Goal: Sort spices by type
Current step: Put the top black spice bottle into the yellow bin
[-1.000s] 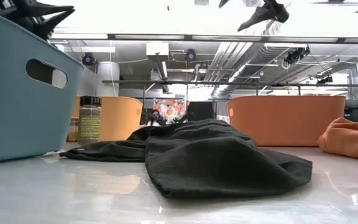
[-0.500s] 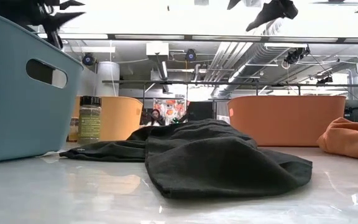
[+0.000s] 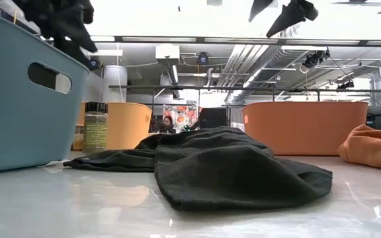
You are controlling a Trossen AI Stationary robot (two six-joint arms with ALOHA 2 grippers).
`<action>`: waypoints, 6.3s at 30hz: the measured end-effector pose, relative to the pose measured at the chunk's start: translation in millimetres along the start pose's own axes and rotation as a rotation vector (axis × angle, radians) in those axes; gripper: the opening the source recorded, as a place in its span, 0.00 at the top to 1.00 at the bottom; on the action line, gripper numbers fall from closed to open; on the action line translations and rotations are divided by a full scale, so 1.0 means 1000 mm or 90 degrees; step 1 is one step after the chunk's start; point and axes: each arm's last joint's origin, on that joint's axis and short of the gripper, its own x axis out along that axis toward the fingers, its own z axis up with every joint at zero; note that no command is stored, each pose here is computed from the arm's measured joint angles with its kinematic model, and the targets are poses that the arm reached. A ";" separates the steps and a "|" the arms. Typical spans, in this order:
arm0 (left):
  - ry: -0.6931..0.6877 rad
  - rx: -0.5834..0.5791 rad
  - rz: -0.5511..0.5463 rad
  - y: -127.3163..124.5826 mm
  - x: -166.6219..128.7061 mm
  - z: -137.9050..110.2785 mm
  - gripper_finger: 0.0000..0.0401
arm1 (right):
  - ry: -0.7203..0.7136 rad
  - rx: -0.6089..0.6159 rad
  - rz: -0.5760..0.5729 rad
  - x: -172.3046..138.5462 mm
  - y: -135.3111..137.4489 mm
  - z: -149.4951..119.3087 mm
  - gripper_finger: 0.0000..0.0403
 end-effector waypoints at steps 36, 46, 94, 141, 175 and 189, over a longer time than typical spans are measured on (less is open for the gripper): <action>0.190 0.258 0.173 0.004 0.084 -0.007 0.25 | 0.003 -0.006 -0.008 0.000 -0.001 -0.001 0.19; 0.199 0.257 0.162 0.003 0.085 -0.008 0.25 | 0.003 -0.006 -0.008 0.000 -0.001 -0.001 0.19; 0.404 0.804 -0.010 -0.026 0.133 -0.036 0.56 | 0.014 -0.013 -0.016 0.007 0.003 -0.004 0.19; -0.570 0.001 -0.336 -0.079 -0.013 0.112 0.77 | -0.314 -0.102 0.455 0.046 0.095 0.044 0.19; -0.537 0.036 -0.313 -0.080 -0.002 0.109 0.55 | -0.250 -0.127 0.448 0.046 0.090 0.038 0.51; -0.301 0.280 -0.240 -0.082 -0.008 0.084 0.39 | -0.043 -0.206 0.398 0.046 0.072 0.012 0.51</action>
